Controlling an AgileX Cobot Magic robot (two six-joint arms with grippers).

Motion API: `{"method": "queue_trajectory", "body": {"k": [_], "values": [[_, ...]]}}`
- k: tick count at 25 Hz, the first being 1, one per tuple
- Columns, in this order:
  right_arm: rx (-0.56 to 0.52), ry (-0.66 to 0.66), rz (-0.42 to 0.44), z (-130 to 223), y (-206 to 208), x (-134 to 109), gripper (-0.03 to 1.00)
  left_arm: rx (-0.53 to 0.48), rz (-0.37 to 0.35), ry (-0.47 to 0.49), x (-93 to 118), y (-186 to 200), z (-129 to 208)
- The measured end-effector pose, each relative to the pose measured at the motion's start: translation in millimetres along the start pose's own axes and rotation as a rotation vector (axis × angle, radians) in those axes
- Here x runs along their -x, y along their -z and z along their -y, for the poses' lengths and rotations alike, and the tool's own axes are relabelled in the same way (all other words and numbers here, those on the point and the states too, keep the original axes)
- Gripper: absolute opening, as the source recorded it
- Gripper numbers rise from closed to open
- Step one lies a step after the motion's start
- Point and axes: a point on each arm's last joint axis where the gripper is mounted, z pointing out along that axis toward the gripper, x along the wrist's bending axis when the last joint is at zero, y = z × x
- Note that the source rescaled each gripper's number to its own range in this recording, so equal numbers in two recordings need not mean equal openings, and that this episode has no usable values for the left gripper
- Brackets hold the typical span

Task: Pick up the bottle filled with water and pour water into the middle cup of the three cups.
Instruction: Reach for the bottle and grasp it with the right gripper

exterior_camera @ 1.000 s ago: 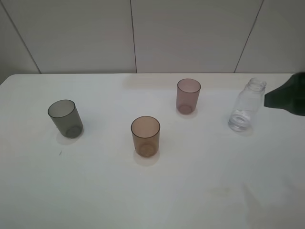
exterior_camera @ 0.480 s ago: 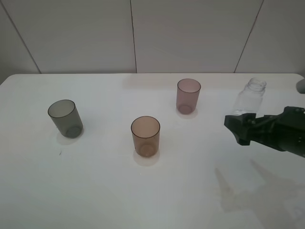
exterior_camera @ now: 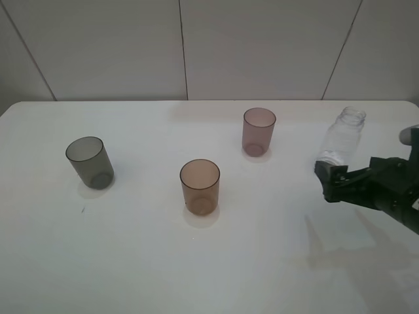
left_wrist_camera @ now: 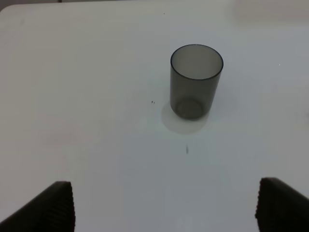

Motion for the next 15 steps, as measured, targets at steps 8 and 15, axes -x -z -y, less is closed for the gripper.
{"method": "queue_trajectory", "body": {"k": [8, 15], "values": [[-0.034, 0.054, 0.072, 30, -25, 5, 1.00, 0.000, 0.000, 0.000, 0, 0, 0], [-0.052, -0.020, 0.131, 36, -42, 6, 1.00, 0.000, 0.000, 0.000, 0, 0, 0]]}}
